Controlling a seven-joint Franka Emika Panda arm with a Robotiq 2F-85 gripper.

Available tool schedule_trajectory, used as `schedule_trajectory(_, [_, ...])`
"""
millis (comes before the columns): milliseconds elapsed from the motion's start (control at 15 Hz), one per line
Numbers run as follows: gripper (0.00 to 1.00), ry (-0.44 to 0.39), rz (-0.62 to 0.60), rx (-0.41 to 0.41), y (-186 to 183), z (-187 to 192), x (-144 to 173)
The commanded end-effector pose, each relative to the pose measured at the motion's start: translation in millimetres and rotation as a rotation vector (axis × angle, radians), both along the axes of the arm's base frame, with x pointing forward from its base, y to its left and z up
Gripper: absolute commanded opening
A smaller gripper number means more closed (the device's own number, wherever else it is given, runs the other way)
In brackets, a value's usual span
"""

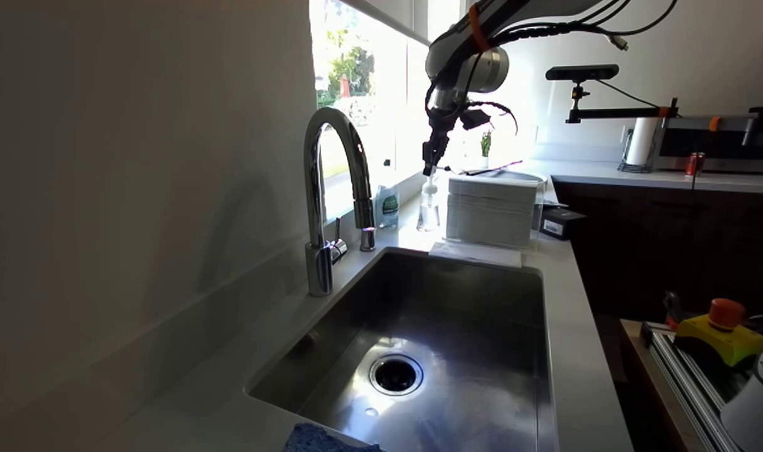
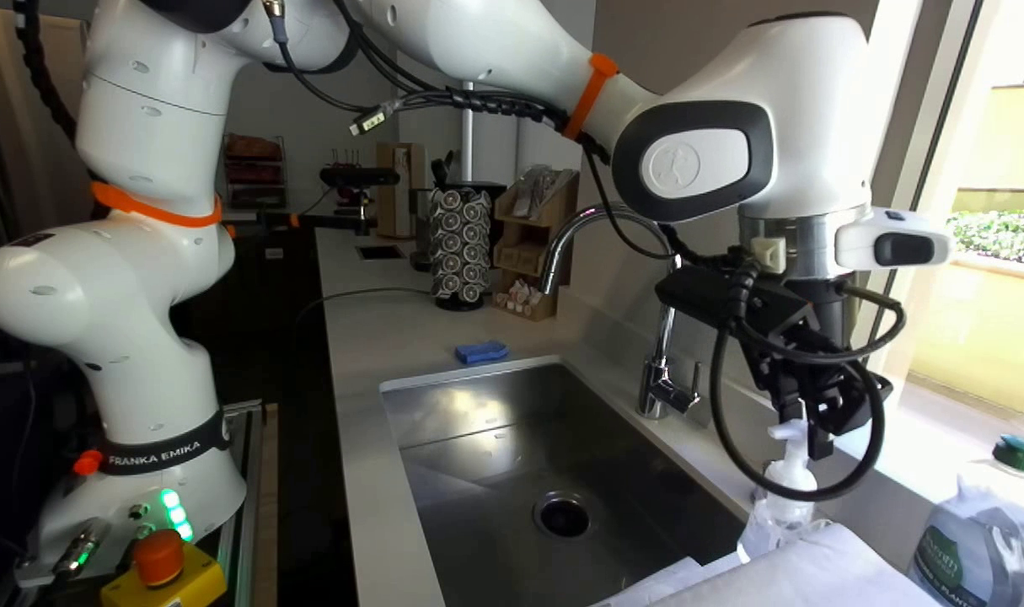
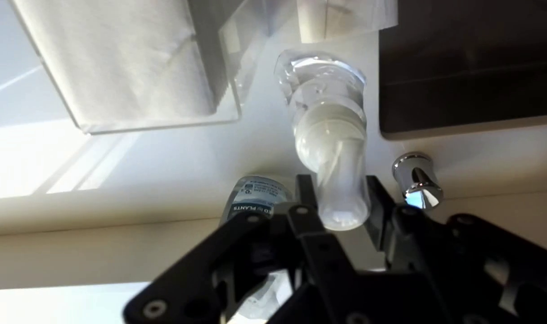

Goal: Put the clear bottle on the left side of the windowsill

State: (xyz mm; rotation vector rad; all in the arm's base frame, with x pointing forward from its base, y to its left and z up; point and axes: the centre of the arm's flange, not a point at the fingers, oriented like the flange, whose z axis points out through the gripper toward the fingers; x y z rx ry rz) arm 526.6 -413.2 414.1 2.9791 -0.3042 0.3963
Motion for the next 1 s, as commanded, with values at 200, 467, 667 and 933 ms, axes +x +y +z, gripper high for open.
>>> schedule_trajectory(200, [0.08,-0.02,0.019,-0.027,6.6,58.5,38.7])
schedule_trajectory(467, [0.3,-0.058,0.027,-0.032,16.0,67.5,38.5])
schedule_trajectory(667, [0.3,-0.061,0.029,-0.035,19.0,72.5,44.6])
schedule_trajectory(933, [0.3,-0.054,0.027,-0.034,17.0,67.8,45.4])
